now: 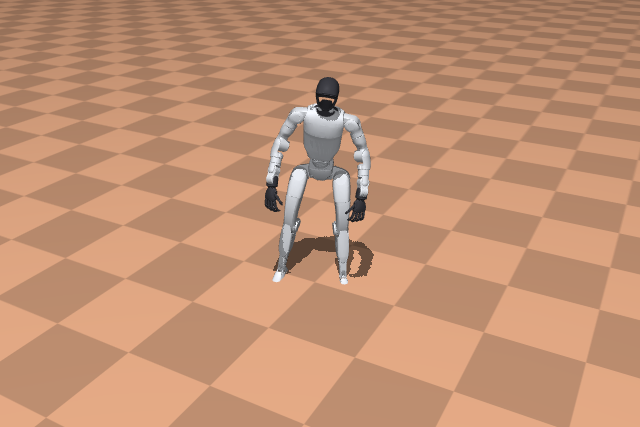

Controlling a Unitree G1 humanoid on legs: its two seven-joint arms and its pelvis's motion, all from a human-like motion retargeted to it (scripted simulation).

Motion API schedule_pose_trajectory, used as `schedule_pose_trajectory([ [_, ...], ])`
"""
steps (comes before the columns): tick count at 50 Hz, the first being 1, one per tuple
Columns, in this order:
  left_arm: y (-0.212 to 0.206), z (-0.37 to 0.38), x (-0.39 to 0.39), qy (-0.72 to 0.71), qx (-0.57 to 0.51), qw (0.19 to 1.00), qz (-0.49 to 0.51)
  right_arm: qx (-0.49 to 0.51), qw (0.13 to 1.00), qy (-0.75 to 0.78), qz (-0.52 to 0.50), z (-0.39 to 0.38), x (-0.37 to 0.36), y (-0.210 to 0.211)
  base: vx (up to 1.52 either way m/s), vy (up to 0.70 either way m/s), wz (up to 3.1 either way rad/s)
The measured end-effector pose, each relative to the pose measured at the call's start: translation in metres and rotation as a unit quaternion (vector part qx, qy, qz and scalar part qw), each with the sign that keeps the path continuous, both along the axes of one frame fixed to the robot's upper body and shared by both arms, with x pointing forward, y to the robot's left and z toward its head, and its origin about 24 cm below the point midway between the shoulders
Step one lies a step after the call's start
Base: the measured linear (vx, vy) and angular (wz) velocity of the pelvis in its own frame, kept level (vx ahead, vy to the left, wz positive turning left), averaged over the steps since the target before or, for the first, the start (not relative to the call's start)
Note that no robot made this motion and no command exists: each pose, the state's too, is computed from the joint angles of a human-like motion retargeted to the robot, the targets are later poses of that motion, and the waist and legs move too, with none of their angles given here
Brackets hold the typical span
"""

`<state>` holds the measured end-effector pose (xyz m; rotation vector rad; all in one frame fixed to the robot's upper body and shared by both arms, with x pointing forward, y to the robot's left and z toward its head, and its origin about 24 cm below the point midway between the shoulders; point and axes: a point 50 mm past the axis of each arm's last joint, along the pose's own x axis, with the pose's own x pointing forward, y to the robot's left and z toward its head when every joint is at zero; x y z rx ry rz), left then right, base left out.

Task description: Static pose

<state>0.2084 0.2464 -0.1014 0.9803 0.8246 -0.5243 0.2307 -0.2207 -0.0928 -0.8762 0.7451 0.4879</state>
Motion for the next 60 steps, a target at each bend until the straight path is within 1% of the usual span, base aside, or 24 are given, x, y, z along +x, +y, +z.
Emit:
schedule_pose_trajectory([
  [5, 0.026, 0.031, 0.033, -0.063, 0.065, 0.996, -0.012, -0.011, 0.995, -0.078, 0.059, 0.037, 0.04, 0.009, -0.09, -0.06, 0.35],
  [8, 0.035, 0.07, 0.072, -0.131, 0.108, 0.985, -0.033, -0.032, 0.985, -0.137, 0.103, 0.074, 0.074, 0.015, -0.07, -0.1, 0.64],
  [10, 0.026, 0.086, 0.091, -0.176, 0.125, 0.975, -0.052, -0.044, 0.976, -0.168, 0.13, 0.089, 0.087, 0.025, -0.11, -0.12, 0.84],
  [12, 0.029, 0.125, 0.121, -0.231, 0.159, 0.957, -0.068, -0.071, 0.962, -0.211, 0.16, 0.124, 0.113, 0.029, -0.07, -0.11, 0.56],
  [18, 0.004, 0.222, 0.18, -0.368, 0.224, 0.895, -0.115, -0.154, 0.914, -0.308, 0.215, 0.211, 0.162, 0.047, -0.09, -0.11, 0.4],
  [22, -0.013, 0.282, 0.202, -0.432, 0.261, 0.853, -0.132, -0.208, 0.88, -0.362, 0.226, 0.265, 0.181, 0.053, -0.05, -0.09, 0.27],
  [27, -0.024, 0.333, 0.212, -0.485, 0.296, 0.813, -0.129, -0.249, 0.845, -0.417, 0.224, 0.31, 0.19, 0.059, 0.0, -0.06, 0.33],
  [38, -0.021, 0.43, 0.208, -0.559, 0.306, 0.77, -0.043, -0.27, 0.788, -0.521, 0.183, 0.397, 0.193, 0.078, 0.06, -0.04, 0.34],
  [42, -0.017, 0.445, 0.205, -0.561, 0.298, 0.772, -0.019, -0.266, 0.783, -0.534, 0.177, 0.41, 0.193, 0.088, 0.12, -0.03, 0.35],
  [53, 0.009, 0.444, 0.199, -0.528, 0.284, 0.799, 0.03, -0.234, 0.789, -0.535, 0.193, 0.409, 0.193, 0.131, 0.18, -0.02, 0.21],
  [60, 0.018, 0.45, 0.195, -0.528, 0.279, 0.801, 0.046, -0.213, 0.784, -0.55, 0.193, 0.412, 0.191, 0.149, 0.23, -0.07, 0.97],
])
